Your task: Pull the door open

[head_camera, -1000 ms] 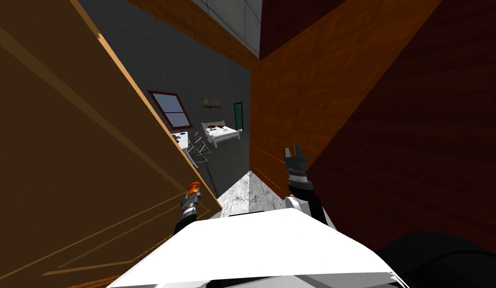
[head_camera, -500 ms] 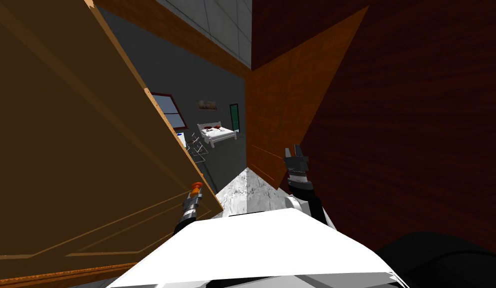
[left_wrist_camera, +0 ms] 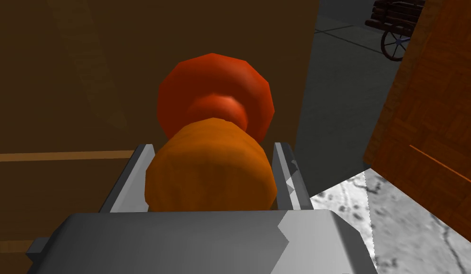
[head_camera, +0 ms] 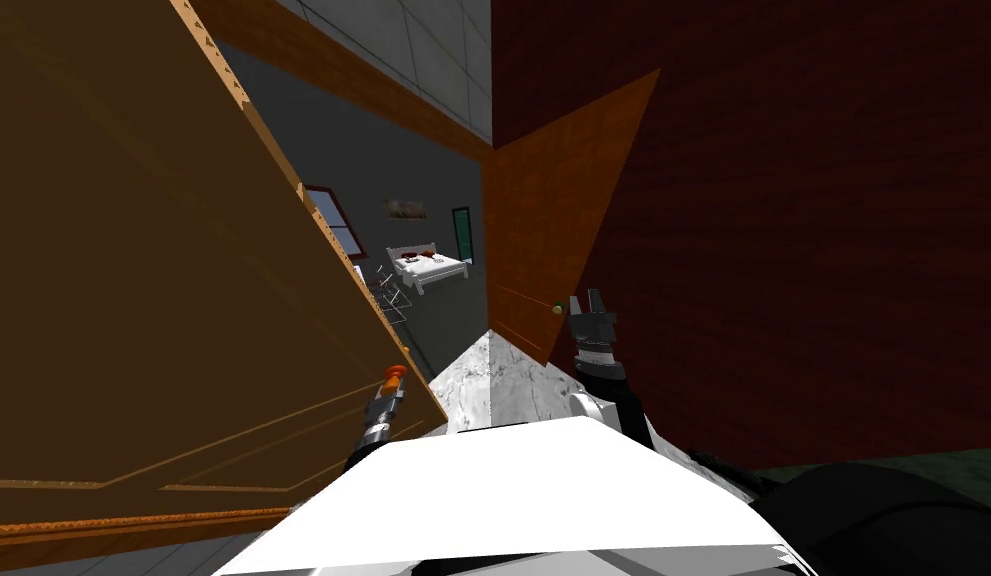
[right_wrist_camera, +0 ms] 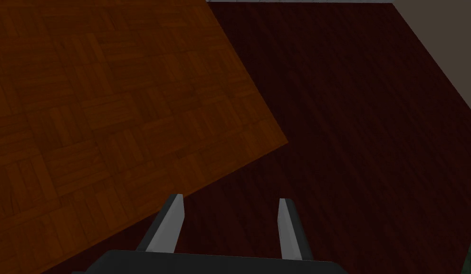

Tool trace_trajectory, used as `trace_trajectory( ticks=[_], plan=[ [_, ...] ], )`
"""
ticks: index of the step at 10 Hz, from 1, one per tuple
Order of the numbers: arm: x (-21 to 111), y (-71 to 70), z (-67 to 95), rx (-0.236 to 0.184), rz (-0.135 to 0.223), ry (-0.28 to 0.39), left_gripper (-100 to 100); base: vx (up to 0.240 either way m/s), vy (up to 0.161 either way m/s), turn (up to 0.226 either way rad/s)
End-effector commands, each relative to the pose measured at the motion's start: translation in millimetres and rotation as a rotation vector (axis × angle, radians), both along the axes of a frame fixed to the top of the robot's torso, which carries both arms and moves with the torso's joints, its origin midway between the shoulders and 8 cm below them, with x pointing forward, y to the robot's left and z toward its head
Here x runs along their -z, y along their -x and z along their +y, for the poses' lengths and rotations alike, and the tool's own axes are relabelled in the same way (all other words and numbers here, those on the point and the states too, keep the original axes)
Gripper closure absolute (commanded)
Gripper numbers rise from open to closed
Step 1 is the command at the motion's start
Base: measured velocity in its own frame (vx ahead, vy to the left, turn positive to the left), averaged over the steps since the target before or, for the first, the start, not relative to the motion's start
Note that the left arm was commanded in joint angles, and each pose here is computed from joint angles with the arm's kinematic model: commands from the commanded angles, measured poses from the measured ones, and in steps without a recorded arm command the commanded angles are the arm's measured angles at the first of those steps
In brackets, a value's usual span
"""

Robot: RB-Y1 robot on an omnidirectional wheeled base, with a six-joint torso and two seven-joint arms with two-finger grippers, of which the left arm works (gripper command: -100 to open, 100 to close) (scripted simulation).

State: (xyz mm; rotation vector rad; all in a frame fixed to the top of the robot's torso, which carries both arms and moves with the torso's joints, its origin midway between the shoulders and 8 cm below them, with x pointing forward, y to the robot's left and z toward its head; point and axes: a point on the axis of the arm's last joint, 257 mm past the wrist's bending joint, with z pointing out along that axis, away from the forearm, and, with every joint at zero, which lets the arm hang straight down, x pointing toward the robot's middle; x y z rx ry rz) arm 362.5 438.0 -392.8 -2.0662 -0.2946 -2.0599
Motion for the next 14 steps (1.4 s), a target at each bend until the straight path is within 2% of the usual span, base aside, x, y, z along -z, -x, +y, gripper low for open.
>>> trace_trajectory(
  ticks=[1,5,6,14],
  plan=[
    [1.2,4.6,-5.6,0.027,0.001,0.003,100,-0.22,0.029,-0.099],
    [-0.9,14.2,-14.3,0.096,-0.003,0.006,100,-0.23,0.023,-0.099],
    [1.7,13.8,-12.5,0.084,0.002,0.003,100,-0.105,0.003,-0.019],
    [-0.4,37.9,-18.4,0.185,-0.003,0.005,100,-0.2,0.028,-0.112]
  ],
)
